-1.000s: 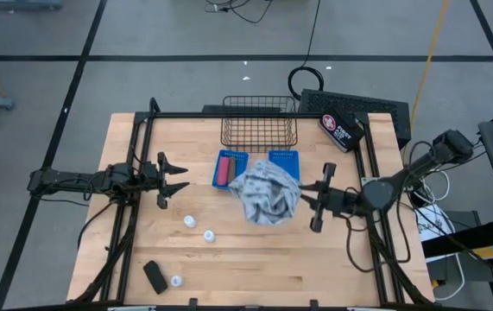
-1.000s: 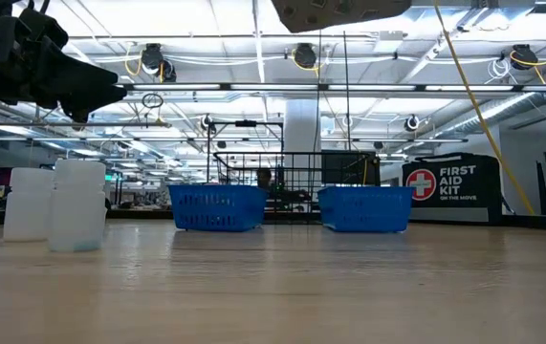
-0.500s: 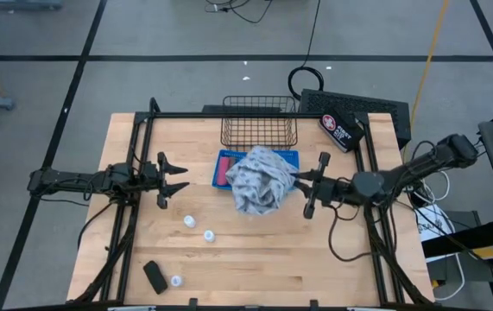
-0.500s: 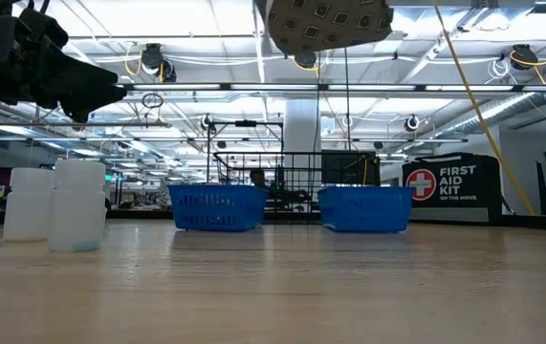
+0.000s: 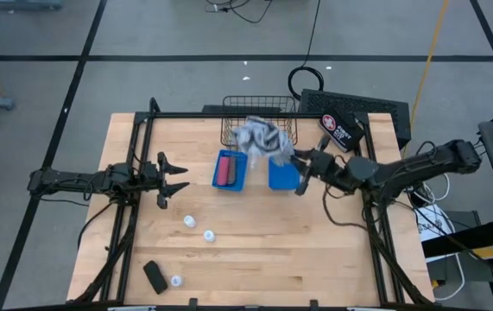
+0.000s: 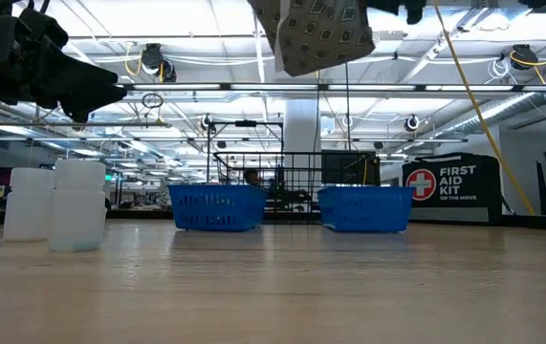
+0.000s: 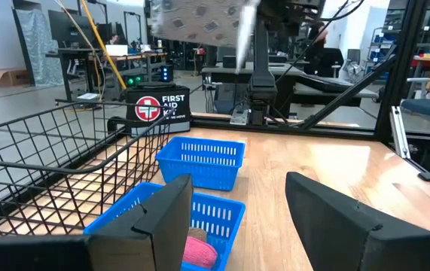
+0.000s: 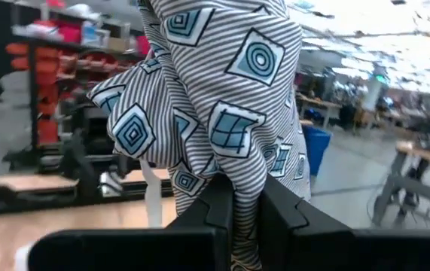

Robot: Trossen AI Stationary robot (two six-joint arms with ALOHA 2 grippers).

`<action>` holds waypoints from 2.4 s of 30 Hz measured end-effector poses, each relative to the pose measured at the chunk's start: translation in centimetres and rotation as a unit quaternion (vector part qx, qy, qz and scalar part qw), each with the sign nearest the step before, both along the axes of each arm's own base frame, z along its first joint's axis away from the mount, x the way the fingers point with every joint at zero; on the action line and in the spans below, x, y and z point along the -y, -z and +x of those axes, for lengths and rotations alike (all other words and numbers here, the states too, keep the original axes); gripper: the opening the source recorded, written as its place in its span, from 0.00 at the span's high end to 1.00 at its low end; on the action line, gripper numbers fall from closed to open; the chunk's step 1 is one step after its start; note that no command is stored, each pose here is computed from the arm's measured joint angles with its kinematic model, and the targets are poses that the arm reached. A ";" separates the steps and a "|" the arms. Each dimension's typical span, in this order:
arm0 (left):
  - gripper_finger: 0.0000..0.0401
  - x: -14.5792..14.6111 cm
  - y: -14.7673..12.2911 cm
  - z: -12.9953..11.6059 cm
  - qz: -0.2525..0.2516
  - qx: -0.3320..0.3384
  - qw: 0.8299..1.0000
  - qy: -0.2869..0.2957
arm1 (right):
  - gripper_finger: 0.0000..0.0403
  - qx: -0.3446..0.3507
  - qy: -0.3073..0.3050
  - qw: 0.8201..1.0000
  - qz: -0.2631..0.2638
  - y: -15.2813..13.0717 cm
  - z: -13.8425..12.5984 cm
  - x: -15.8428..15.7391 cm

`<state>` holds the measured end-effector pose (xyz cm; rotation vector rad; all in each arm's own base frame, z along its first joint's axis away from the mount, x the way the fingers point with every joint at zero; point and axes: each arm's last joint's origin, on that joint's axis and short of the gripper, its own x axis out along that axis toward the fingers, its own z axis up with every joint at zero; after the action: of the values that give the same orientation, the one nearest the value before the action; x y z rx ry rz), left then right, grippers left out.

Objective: Pick & Place Medicine items
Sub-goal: Put the gray patient gown into the black wire basket

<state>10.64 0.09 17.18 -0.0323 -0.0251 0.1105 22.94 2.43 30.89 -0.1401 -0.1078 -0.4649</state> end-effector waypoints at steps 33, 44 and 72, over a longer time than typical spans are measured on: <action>0.44 0.0 0.0 0.0 0.000 0.000 1.000 0.000 | 0.96 0.006 0.176 0.984 -0.025 2.4 3.3 5.9; 0.44 0.0 0.0 0.0 0.000 0.000 1.000 0.000 | 0.96 0.009 0.174 0.985 -0.015 2.5 3.4 5.9; 0.44 0.0 0.0 0.0 0.000 0.000 1.000 0.000 | 0.96 -0.257 0.443 0.850 -0.125 4.0 2.1 6.7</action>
<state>10.64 0.09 17.18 -0.0323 -0.0251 0.1106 25.03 -4.24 26.88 -0.5790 0.4540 -1.3246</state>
